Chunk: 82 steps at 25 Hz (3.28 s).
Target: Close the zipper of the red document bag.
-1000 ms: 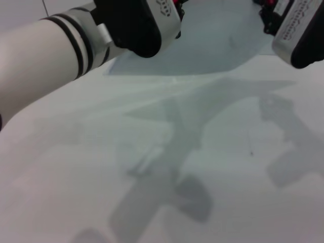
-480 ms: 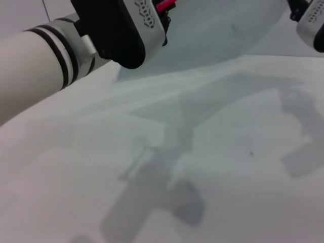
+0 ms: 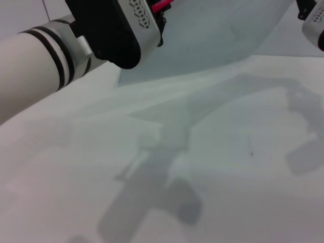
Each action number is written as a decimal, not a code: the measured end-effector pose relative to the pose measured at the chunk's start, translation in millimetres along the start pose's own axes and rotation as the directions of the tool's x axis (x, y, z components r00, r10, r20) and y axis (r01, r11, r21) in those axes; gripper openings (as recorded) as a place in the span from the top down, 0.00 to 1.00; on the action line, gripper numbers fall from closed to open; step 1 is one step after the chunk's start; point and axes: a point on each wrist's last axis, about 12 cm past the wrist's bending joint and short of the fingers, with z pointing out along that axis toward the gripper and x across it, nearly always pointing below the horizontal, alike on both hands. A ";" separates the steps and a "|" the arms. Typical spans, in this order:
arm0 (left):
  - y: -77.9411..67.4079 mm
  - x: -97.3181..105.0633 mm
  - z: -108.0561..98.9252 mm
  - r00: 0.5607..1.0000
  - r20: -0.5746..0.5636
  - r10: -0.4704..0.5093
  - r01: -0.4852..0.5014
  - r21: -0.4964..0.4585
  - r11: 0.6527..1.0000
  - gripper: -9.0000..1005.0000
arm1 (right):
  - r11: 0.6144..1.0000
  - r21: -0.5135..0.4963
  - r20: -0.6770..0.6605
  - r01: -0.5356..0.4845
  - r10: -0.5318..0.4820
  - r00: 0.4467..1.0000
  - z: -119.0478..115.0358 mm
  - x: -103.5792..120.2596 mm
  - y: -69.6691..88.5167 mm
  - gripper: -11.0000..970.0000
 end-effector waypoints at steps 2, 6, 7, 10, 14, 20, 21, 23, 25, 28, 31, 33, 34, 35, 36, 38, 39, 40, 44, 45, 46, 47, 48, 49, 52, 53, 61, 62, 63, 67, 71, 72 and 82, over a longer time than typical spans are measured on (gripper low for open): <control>0.2 1.1 -0.3 1.000 -0.004 -0.002 0.002 -0.001 1.000 0.93 | 1.000 0.006 -0.008 -0.003 0.003 1.000 0.2 2.9 -1.2 0.92; -0.4 3.3 -1.1 1.000 -0.010 -0.003 0.003 -0.001 1.000 0.93 | 1.000 0.005 -0.014 -0.005 0.005 1.000 1.4 4.9 -1.0 0.92; -0.6 4.1 -1.4 1.000 -0.013 0.000 0.000 -0.001 1.000 0.93 | 1.000 0.005 -0.015 -0.005 0.005 1.000 1.6 4.9 -0.9 0.92; -1.0 5.3 -1.6 1.000 -0.016 0.005 -0.005 0.000 1.000 0.93 | 1.000 0.004 -0.016 -0.005 0.005 1.000 1.8 5.2 -0.6 0.91; -1.4 6.2 -1.3 1.000 -0.019 0.005 -0.005 0.002 1.000 0.93 | 1.000 0.003 -0.017 -0.006 0.006 1.000 1.9 5.6 -0.5 0.91; -0.6 6.7 -0.6 1.000 -0.011 0.004 -0.004 -0.010 1.000 0.93 | 1.000 0.020 -0.012 -0.004 0.004 1.000 2.3 5.5 -0.5 0.90; -0.3 7.1 -0.3 1.000 -0.009 0.006 -0.006 -0.015 1.000 0.93 | 0.999 0.036 -0.007 -0.001 0.002 1.000 2.0 4.8 -0.7 0.90; -0.5 10.1 1.4 1.000 -0.011 0.026 -0.026 -0.021 0.999 0.93 | 0.998 0.060 0.003 0.007 -0.007 1.000 1.2 3.5 1.1 0.90; -1.1 13.1 3.8 0.998 -0.009 0.057 -0.057 -0.030 0.998 0.93 | 0.997 0.079 0.013 0.013 -0.014 1.000 0.4 2.2 3.1 0.89; -1.8 16.8 7.9 0.997 0.017 0.073 -0.072 -0.070 0.995 0.91 | 0.993 0.115 0.019 0.007 -0.009 1.000 -0.9 3.1 2.8 0.89; -1.8 18.1 9.1 0.997 0.055 0.062 -0.055 -0.116 0.992 0.86 | 0.991 0.136 0.020 0.000 -0.003 1.000 -1.8 5.1 3.2 0.84; -2.0 18.6 9.3 0.996 0.074 0.055 -0.045 -0.137 0.990 0.82 | 0.990 0.138 0.020 -0.004 0.001 1.000 -1.9 6.0 4.1 0.76; -2.2 18.5 9.5 0.995 0.080 0.053 -0.041 -0.143 0.989 0.80 | 0.990 0.138 0.021 -0.007 0.004 1.000 -1.7 6.0 4.6 0.71; -2.4 18.6 9.7 0.995 0.082 0.052 -0.040 -0.144 0.989 0.79 | 0.990 0.137 0.022 -0.011 0.008 1.000 -1.6 5.6 4.9 0.67; -2.4 18.6 9.7 0.995 0.082 0.052 -0.040 -0.144 0.989 0.77 | 0.990 0.137 0.023 -0.014 0.011 1.000 -1.6 5.5 5.0 0.59; -2.6 18.3 10.1 0.995 0.087 0.038 -0.025 -0.145 0.989 0.73 | 0.990 0.138 0.026 -0.025 0.021 0.999 -1.5 5.1 5.0 0.43; -2.1 18.1 10.2 0.995 0.090 0.031 -0.017 -0.146 0.989 0.68 | 0.989 0.142 0.028 -0.031 0.027 0.999 -1.6 4.9 4.7 0.42; -1.3 18.3 10.3 0.995 0.093 0.020 -0.005 -0.150 0.989 0.63 | 0.988 0.146 0.031 -0.039 0.035 0.999 -1.6 4.8 4.2 0.41; 2.7 24.4 13.0 0.992 0.112 -0.060 0.079 -0.174 0.982 0.45 | 0.978 0.166 0.048 -0.124 0.117 0.992 -3.9 6.7 5.8 0.39; 3.5 27.6 14.4 0.989 0.118 -0.093 0.114 -0.180 0.977 0.41 | 0.971 0.171 0.059 -0.165 0.157 0.986 -4.7 6.8 7.5 0.39; 4.4 31.4 16.3 0.980 0.135 -0.148 0.172 -0.188 0.967 0.37 | 0.962 0.175 0.076 -0.210 0.200 0.977 -5.1 5.9 10.6 0.39; 4.6 35.9 18.0 0.971 0.145 -0.192 0.218 -0.194 0.957 0.33 | 0.951 0.182 0.093 -0.250 0.237 0.967 -6.0 5.8 14.1 0.39; 5.6 40.4 20.0 0.956 0.167 -0.243 0.275 -0.204 0.940 0.29 | 0.920 0.203 0.143 -0.335 0.310 0.940 -8.1 5.1 26.2 0.39; 5.3 46.8 22.4 0.940 0.181 -0.290 0.325 -0.213 0.921 0.25 | 0.920 0.203 0.143 -0.335 0.310 0.940 -8.1 5.1 26.2 0.39; 2.3 71.0 29.2 0.882 0.224 -0.414 0.463 -0.255 0.849 0.14 | 0.861 0.250 0.246 -0.444 0.387 0.889 -12.5 6.2 51.7 0.39; 0.5 81.0 30.6 0.858 0.247 -0.451 0.509 -0.279 0.814 0.14 | 0.838 0.265 0.278 -0.477 0.407 0.870 -14.7 8.0 63.2 0.39; -38.9 139.9 27.3 0.805 0.399 -0.440 0.579 -0.367 0.728 0.14 | 0.641 0.345 0.367 -0.686 0.580 0.727 -25.1 36.9 114.1 0.39; -40.3 141.0 27.3 0.805 0.400 -0.439 0.579 -0.364 0.729 0.14 | 0.625 0.338 0.360 -0.704 0.605 0.710 -25.1 43.9 119.3 0.39; -43.3 143.5 26.7 0.797 0.419 -0.436 0.585 -0.354 0.729 0.14 | 0.609 0.333 0.363 -0.720 0.622 0.694 -26.0 49.8 122.5 0.39; -50.2 155.7 28.5 0.779 0.416 -0.469 0.610 -0.330 0.721 0.14 | 0.573 0.311 0.363 -0.758 0.665 0.652 -29.0 70.7 130.4 0.39; -52.0 171.1 29.5 0.776 0.372 -0.510 0.625 -0.340 0.703 0.14 | 0.557 0.294 0.322 -0.777 0.708 0.629 -30.9 84.8 138.2 0.39; -52.4 173.7 28.9 0.777 0.364 -0.513 0.624 -0.343 0.702 0.14 | 0.557 0.293 0.308 -0.777 0.715 0.628 -31.1 87.3 140.0 0.39; -52.3 189.1 26.4 0.788 0.310 -0.531 0.615 -0.376 0.693 0.14 | 0.556 0.292 0.204 -0.778 0.758 0.619 -27.1 99.2 148.6 0.40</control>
